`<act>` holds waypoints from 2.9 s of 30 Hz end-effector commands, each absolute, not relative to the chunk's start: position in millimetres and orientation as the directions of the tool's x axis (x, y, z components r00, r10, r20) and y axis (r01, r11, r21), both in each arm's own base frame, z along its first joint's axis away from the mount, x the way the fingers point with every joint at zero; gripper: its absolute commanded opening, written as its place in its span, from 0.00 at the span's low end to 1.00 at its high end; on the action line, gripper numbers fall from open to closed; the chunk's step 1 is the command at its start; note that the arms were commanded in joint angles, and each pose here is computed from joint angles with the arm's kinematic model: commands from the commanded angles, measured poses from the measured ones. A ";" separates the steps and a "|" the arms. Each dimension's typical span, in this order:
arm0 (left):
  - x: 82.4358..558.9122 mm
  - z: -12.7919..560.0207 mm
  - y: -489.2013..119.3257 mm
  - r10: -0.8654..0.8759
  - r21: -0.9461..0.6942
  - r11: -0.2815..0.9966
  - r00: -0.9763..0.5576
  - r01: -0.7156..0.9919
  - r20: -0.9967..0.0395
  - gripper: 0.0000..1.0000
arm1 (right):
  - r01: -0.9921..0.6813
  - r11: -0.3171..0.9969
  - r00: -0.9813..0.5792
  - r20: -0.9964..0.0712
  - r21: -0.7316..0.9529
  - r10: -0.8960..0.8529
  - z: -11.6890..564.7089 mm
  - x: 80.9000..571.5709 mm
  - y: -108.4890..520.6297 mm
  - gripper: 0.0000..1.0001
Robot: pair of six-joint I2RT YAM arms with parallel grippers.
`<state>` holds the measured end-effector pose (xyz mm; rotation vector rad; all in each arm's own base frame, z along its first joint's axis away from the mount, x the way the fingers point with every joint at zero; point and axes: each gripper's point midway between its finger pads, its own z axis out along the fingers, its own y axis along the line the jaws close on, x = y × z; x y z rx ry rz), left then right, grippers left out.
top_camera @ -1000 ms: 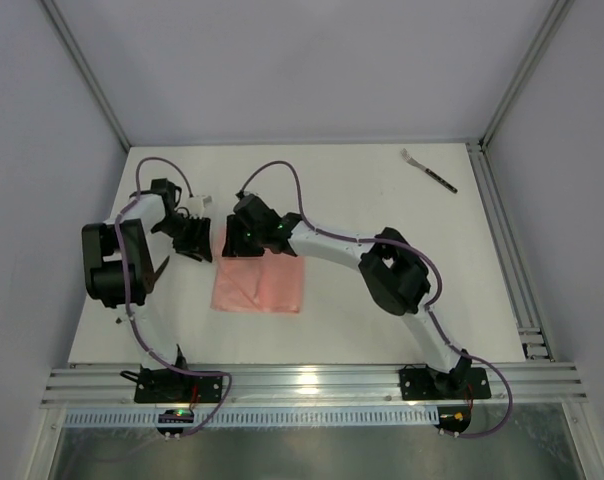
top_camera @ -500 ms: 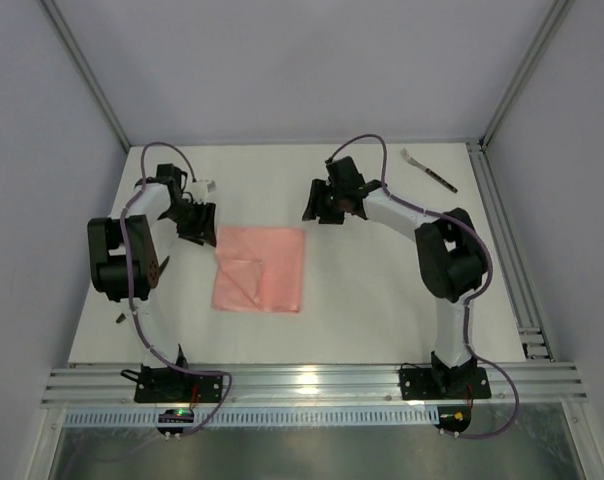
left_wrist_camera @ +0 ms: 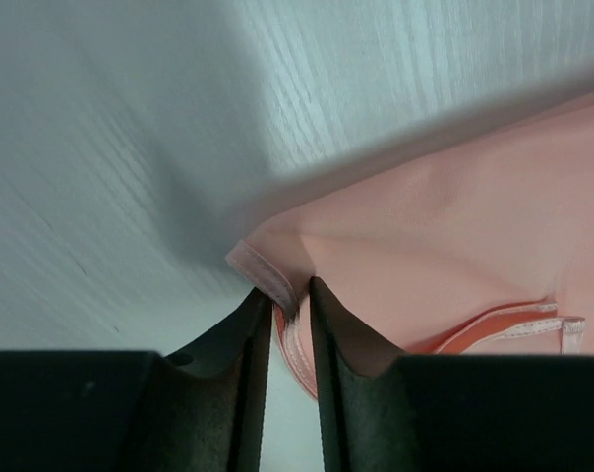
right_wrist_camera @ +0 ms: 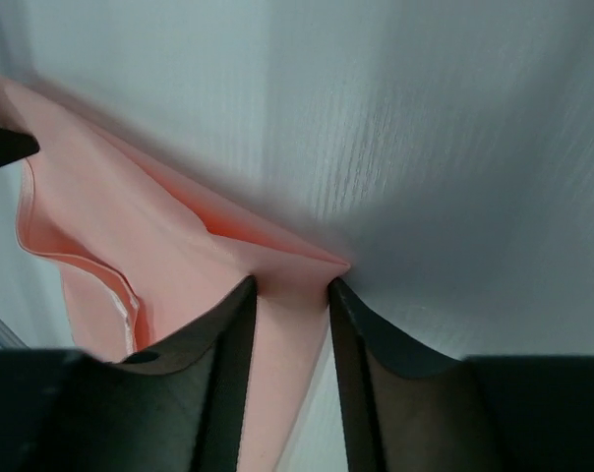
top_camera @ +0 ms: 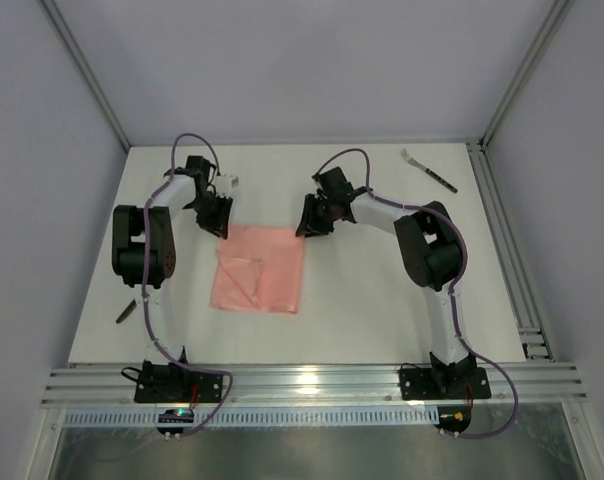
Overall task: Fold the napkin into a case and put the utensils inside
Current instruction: Rotate the square-folded napkin at the center of the board, then smooth out the square-folded napkin at the center of the board.
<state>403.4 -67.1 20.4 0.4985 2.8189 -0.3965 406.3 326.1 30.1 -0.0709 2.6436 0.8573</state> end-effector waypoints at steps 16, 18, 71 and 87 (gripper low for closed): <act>422.4 41.6 -273.9 0.744 -0.169 0.477 -0.499 0.863 -0.445 0.43 | 0.030 0.855 -0.940 -0.278 0.517 0.201 15.3 203.0 252.7 0.28; 422.8 56.1 -288.7 0.744 -0.166 0.452 -0.473 0.877 -0.473 0.50 | 0.067 0.846 -0.945 -0.238 0.529 0.224 17.3 180.8 252.7 0.35; 305.4 30.2 -162.9 0.726 0.039 0.616 -0.549 0.786 -0.414 0.55 | -0.118 0.838 -0.956 -0.290 0.532 0.049 -1.7 229.8 256.4 0.11; 363.1 41.7 -105.0 0.250 -0.351 0.834 -0.858 0.427 -0.448 0.58 | -0.127 0.837 -0.957 -0.289 0.533 0.038 -3.5 228.1 256.4 0.09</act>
